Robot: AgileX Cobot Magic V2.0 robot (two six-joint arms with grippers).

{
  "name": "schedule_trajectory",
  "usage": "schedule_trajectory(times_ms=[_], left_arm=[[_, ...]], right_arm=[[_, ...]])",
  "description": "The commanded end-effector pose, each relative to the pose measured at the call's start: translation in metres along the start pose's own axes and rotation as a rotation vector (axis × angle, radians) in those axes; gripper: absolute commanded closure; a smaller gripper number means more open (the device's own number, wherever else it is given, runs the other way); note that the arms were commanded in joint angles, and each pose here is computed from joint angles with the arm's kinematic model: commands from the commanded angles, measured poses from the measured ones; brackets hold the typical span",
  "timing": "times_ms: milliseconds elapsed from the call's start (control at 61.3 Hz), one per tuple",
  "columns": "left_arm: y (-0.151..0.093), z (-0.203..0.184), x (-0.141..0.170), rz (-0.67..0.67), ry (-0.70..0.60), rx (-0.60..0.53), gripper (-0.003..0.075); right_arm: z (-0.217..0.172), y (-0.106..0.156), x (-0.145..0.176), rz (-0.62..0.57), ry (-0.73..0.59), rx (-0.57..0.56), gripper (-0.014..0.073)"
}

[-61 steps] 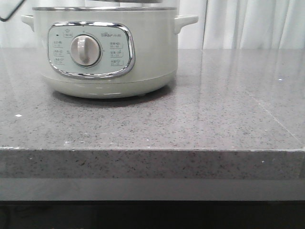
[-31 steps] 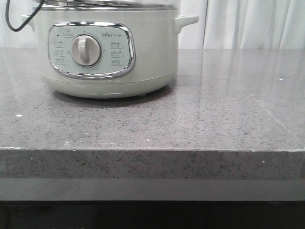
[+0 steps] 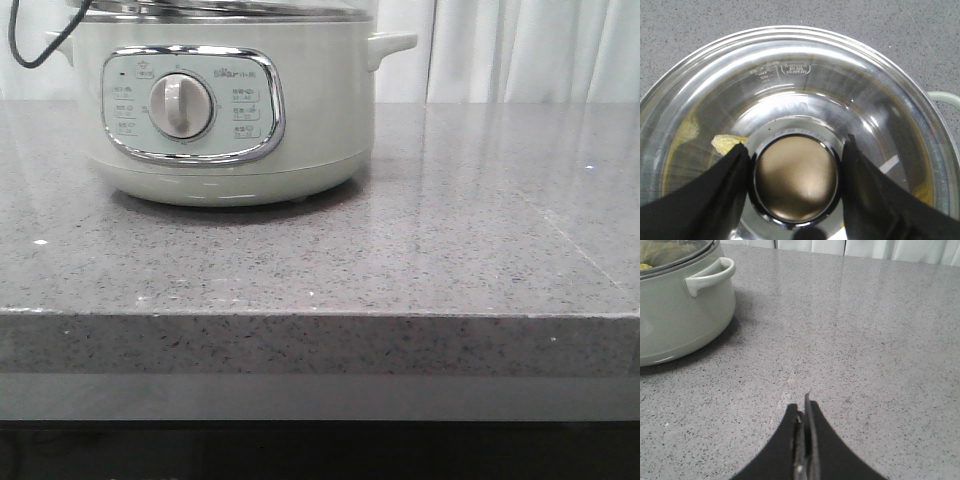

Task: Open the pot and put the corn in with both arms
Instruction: 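Lower the glass lid back onto the cooker with the left gripper, then open the left gripper and lift it off the lid knob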

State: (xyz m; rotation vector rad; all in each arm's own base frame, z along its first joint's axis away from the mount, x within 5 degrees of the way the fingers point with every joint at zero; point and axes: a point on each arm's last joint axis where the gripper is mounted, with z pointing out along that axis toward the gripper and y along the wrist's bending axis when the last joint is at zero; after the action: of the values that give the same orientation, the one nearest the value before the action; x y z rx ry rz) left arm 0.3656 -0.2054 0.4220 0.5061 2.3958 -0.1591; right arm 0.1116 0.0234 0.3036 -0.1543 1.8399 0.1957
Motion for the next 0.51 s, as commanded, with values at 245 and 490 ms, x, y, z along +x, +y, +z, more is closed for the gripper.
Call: schedule_trajectory(times_ms=[245, 490], left_arm=[[-0.0015, -0.0264, -0.0107, -0.005, -0.123, 0.02, 0.0351], [-0.0009, -0.0294, -0.0102, -0.005, -0.118, 0.017, 0.0235]], right_arm=[[-0.0028, -0.0011, -0.0145, 0.002, -0.094, 0.015, 0.0715], [-0.0028, -0.0011, -0.0145, 0.002, -0.094, 0.015, 0.0715]])
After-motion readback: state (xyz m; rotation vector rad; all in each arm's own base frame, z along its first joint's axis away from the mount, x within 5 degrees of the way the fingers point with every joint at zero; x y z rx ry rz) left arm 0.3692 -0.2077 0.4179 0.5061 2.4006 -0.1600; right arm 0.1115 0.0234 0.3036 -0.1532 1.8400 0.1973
